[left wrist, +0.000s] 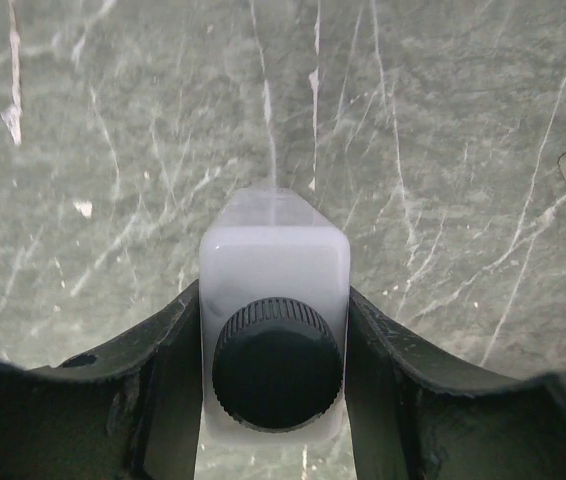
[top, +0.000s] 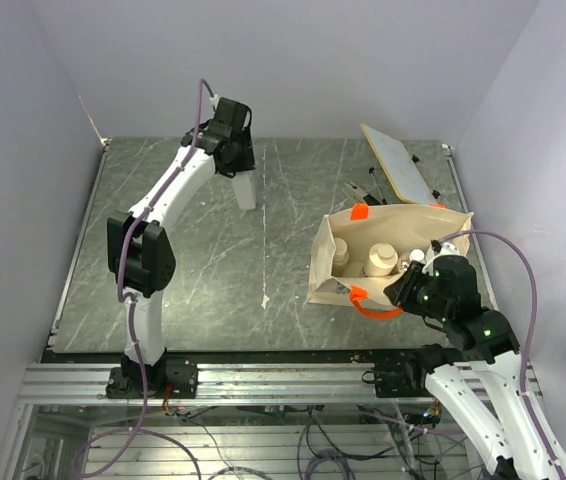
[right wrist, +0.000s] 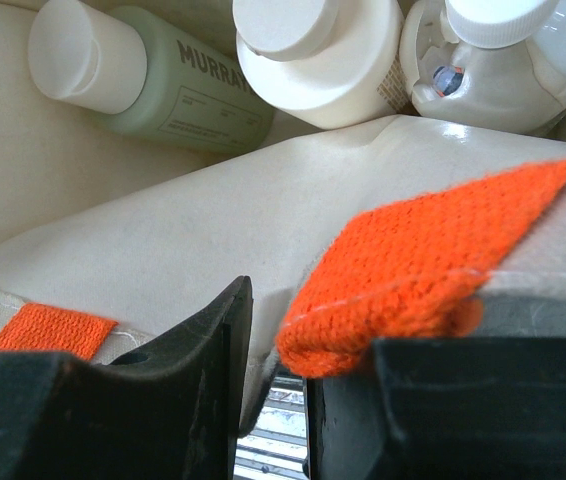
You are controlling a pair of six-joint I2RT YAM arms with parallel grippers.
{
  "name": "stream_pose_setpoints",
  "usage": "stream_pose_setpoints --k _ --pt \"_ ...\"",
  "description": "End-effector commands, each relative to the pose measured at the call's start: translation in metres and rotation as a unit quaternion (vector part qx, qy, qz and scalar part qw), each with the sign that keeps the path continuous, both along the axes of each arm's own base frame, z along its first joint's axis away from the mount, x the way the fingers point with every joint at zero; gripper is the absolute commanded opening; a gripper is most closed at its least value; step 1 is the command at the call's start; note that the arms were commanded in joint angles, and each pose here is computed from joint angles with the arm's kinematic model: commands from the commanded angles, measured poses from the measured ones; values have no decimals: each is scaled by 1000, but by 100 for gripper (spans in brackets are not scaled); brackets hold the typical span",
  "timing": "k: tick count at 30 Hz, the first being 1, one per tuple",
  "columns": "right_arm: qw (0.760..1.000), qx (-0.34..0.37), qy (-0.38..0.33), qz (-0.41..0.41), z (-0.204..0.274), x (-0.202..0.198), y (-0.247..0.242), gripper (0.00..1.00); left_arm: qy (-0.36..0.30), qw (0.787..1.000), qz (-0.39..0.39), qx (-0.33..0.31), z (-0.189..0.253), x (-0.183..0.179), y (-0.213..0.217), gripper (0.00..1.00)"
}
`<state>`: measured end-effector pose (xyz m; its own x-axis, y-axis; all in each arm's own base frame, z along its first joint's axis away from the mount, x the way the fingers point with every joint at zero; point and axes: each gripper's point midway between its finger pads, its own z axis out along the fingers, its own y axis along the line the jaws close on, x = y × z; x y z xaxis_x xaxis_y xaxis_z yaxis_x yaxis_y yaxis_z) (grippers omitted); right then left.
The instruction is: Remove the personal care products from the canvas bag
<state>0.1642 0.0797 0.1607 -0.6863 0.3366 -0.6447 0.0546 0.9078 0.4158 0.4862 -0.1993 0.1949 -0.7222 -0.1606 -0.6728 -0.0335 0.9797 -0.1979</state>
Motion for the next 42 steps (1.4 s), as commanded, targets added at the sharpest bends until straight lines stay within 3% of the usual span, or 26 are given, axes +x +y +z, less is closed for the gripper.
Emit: stream_pose_setpoints --k 1,4,11,36,38,40,42 --pt "1000 5 -24 9 9 5 3 25 -151 988 -15 29 73 42 -12 7" --pt "1000 5 -23 8 8 5 3 25 -148 988 -7 52 68 46 -16 7" --pt "1000 8 -22 1 8 4 2 25 -186 982 -1 26 70 52 -28 7" --pt "1000 10 -20 5 6 3 3 25 -133 991 18 5 15 68 -46 8" --pt "1000 11 -21 5 7 3 3 25 -128 992 18 10 14 67 -45 25" --pt "1000 11 -21 5 7 3 3 25 -122 992 23 17 17 65 -41 53" --pt "1000 11 -21 5 7 3 3 25 -119 992 25 22 24 63 -39 70"
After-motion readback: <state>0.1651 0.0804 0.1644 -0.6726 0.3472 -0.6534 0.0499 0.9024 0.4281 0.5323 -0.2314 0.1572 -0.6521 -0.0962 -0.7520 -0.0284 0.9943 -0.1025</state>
